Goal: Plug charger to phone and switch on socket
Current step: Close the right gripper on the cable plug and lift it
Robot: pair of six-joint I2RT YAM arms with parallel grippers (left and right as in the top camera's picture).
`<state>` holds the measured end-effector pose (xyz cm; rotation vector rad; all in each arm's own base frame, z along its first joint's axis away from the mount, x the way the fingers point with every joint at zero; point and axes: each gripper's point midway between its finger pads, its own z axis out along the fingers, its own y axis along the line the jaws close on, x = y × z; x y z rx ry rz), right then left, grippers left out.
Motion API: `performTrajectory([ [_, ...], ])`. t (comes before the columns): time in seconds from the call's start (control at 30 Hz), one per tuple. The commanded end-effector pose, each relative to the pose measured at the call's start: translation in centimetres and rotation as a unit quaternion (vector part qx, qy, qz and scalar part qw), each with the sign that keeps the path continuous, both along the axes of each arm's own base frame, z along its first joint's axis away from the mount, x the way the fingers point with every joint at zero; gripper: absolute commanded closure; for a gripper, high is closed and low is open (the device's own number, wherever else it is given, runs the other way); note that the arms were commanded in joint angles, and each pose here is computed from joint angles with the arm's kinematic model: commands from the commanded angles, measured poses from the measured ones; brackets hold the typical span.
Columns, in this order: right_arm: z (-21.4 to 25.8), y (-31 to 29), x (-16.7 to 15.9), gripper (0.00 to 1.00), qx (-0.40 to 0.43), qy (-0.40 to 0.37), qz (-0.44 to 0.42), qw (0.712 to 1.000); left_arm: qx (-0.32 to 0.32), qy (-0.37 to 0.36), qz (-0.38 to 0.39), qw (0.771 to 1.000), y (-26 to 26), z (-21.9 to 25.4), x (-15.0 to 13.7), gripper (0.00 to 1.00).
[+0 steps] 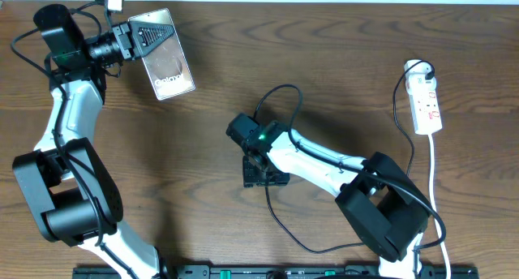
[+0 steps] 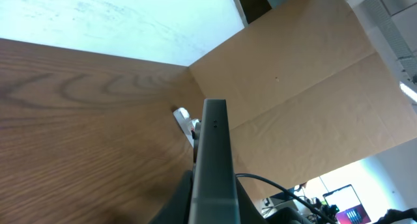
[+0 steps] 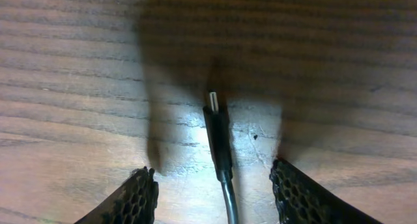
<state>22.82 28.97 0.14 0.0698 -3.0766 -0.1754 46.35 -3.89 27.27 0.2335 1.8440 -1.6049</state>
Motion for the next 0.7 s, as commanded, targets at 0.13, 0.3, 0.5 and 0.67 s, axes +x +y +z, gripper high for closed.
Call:
performTrajectory([
  [0.13,-0.13,0.17,0.39,0.59,-0.006,-0.006,-0.002,1.0,0.004,-0.019,-0.013,1.0,-0.19,0.9,-0.74,0.93],
  [0.3,-0.13,0.16,0.41,0.73,-0.006,-0.006,-0.002,1.0,0.004,-0.019,-0.013,1.0,-0.19,0.9,-0.74,0.93],
  [0.5,-0.13,0.17,0.41,0.78,-0.006,-0.007,-0.002,1.0,0.004,-0.019,-0.013,1.0,-0.19,0.9,-0.74,0.93],
  [0.67,-0.13,0.16,0.4,0.84,-0.006,-0.006,-0.002,1.0,0.004,-0.019,-0.013,1.0,-0.19,0.9,-0.74,0.93],
])
